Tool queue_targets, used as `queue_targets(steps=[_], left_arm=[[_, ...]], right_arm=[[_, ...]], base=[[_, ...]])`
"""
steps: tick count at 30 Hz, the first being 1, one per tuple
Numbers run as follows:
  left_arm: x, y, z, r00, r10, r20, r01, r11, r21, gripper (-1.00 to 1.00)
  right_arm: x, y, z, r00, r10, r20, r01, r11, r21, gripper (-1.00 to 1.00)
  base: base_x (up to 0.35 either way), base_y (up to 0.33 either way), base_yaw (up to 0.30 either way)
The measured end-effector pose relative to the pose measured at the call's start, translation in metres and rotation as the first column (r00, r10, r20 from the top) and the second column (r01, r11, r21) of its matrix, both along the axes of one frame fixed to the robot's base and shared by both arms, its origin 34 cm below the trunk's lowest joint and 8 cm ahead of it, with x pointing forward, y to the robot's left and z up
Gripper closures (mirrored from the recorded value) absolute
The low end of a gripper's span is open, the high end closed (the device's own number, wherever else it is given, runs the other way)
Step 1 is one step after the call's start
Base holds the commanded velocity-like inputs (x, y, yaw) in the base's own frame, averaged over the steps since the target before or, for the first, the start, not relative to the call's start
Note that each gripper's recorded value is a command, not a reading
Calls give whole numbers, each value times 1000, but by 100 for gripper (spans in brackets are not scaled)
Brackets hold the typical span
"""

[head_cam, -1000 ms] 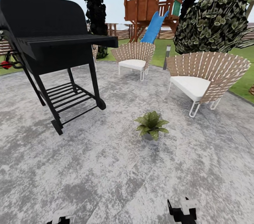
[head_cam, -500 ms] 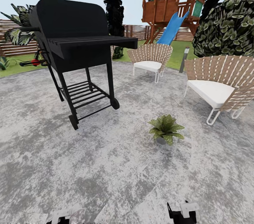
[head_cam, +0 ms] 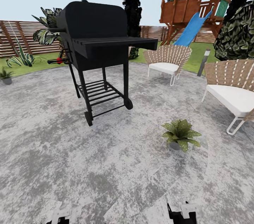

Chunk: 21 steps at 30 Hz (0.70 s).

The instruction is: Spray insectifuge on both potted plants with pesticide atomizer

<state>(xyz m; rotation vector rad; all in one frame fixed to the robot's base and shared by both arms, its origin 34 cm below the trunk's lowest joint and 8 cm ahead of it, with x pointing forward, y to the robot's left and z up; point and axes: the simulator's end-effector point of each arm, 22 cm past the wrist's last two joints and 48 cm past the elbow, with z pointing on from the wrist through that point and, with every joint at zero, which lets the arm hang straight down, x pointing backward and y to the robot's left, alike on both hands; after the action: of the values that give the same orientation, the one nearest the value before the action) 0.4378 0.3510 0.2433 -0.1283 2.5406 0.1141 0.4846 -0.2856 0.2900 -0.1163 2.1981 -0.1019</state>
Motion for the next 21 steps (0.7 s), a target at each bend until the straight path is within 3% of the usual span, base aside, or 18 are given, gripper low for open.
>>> queue_targets(steps=[21], left_arm=[[-4, -5, -5, 1000, -6, -12, 6, 1000, -4, 100]], right_arm=[[-3, 4, -4, 1000, 2, -10, -2, 1000, 4, -100]], base=[[0, 0, 277]])
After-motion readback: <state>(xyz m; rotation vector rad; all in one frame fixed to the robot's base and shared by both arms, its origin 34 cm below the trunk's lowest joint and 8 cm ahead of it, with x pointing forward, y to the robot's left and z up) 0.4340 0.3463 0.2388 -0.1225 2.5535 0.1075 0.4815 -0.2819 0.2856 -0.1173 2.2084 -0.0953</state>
